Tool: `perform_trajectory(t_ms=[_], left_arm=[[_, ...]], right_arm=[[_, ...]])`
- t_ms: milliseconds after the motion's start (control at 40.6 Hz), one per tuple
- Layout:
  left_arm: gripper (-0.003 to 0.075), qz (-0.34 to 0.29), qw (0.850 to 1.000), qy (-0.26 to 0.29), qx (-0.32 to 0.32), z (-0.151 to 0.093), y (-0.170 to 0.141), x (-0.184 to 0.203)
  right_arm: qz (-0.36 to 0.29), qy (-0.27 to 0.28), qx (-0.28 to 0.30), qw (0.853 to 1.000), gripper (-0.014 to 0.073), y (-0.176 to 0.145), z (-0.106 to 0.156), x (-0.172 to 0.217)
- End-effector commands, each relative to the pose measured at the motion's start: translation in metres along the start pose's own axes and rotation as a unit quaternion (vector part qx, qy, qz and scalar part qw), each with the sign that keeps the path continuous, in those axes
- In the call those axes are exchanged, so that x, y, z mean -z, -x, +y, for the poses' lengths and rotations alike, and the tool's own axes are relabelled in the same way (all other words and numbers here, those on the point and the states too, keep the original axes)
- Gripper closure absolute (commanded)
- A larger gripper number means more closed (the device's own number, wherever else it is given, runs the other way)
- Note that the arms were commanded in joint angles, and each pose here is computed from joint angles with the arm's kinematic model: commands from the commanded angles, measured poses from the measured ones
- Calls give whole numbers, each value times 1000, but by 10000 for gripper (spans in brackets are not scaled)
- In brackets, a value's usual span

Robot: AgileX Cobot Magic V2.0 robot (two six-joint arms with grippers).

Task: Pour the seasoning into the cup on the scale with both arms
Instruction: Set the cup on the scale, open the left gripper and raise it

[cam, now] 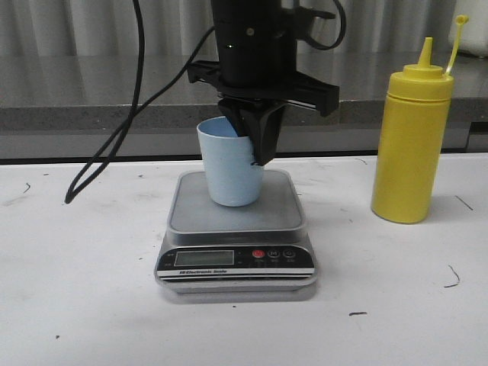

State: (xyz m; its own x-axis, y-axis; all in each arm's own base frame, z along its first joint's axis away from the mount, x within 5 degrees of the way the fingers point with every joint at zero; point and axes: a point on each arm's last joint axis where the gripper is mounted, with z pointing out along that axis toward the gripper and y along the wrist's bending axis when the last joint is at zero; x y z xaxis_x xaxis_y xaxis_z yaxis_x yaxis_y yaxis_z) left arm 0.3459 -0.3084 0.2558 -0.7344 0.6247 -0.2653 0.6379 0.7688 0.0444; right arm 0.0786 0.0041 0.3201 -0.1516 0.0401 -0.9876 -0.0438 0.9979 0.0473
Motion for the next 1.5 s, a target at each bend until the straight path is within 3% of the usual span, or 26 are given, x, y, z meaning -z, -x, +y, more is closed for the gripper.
perform_trajectory(t_ms=[0,123,320,419,739,1034,1207,1305,1478], left_arm=[[713,-28,1000,0,3,-1,0,34],[584,-28,1000,0,3,-1,0,34],[287,-28,1000,1,3,-1,0,34],[240,-28,1000,1,3,-1,0,34],[239,-41,999,0,4,-1,-2,46],[239,-80,997,-8,8,1,-9,86],[246,-91,996,-9,10,5,-29,113],[290,-72,997,-4,16,12,-47,114],[449,-60,998,5,37,29,-83,120]], right_arm=[[-51,-3,0,999,-7,18,0,2],[-51,-3,0,999,-7,18,0,2],[-51,-3,0,999,-7,18,0,2],[-50,-3,0,999,-7,18,0,2],[-50,-3,0,999,-7,18,0,2],[-50,-3,0,999,-7,18,0,2],[-50,-3,0,999,-7,18,0,2],[-50,-3,0,999,-7,18,0,2],[-50,-3,0,999,-7,18,0,2]])
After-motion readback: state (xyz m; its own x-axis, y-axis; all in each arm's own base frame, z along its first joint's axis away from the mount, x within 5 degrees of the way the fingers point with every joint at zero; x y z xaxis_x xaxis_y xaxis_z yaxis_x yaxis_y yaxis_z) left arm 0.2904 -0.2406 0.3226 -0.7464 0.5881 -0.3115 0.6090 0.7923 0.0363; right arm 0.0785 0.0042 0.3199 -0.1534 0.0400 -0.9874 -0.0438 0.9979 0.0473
